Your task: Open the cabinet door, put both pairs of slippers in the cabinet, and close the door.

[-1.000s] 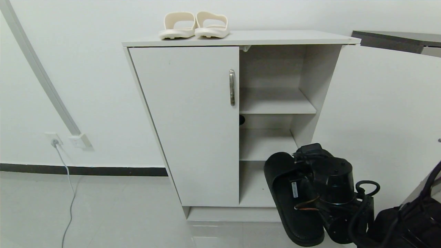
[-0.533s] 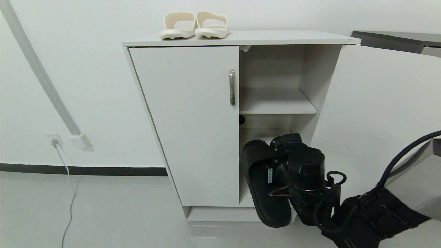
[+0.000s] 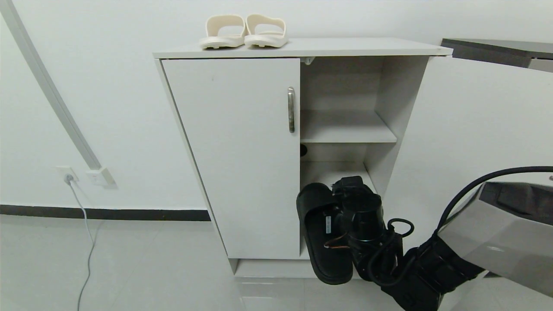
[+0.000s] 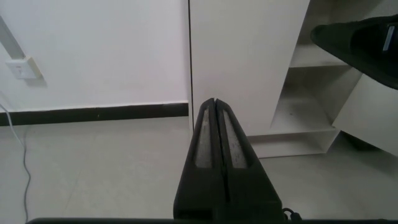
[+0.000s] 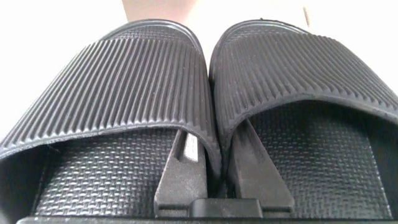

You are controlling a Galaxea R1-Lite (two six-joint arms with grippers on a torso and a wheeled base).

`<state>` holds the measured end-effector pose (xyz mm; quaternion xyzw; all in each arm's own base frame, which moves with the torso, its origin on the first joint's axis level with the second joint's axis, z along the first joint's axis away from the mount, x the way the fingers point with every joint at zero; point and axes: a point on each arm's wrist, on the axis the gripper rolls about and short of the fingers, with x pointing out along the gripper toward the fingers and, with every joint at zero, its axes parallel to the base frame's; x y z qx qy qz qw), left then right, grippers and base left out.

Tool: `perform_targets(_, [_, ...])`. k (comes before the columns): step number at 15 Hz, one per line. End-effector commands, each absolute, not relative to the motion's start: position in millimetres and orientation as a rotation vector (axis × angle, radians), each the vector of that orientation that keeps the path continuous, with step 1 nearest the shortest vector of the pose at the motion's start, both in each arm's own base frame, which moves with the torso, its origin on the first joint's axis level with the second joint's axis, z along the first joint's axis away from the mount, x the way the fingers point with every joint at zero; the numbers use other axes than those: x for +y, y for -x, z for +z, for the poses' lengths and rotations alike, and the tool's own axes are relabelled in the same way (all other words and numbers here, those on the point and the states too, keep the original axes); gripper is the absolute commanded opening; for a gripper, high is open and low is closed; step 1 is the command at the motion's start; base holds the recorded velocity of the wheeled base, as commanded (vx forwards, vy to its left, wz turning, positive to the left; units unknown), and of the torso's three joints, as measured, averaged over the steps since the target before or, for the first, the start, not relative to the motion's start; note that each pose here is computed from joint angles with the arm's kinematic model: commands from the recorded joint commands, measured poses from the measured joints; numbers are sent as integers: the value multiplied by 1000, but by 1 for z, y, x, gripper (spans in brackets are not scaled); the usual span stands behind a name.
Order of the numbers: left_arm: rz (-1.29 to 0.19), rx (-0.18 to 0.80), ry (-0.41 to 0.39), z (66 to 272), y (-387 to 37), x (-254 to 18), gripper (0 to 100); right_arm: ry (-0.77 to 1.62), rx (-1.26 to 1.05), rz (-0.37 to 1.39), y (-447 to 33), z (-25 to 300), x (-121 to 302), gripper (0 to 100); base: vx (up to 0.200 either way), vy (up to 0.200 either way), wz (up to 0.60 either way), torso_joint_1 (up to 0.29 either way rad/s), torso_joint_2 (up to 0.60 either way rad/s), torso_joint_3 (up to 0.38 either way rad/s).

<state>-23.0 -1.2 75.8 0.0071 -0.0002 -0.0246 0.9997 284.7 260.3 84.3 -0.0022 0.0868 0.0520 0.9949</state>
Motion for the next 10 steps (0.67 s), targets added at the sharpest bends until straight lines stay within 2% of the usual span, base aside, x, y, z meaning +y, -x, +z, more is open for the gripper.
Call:
perform_targets(1, [-49,1,-14,76,23,-1,0,13,189,99,-286,77,260,0,0,-200,0,2,2,2])
perform_targets(4, [-49,1,-14,76,23,-1,0,13,201,85,-288,70,261,0,0,-200,0,1,5,1])
perform_targets(10, [-48,1,-14,76,23,-1,0,29,220,89,-292,53,267,0,0,0,0,0,0,0])
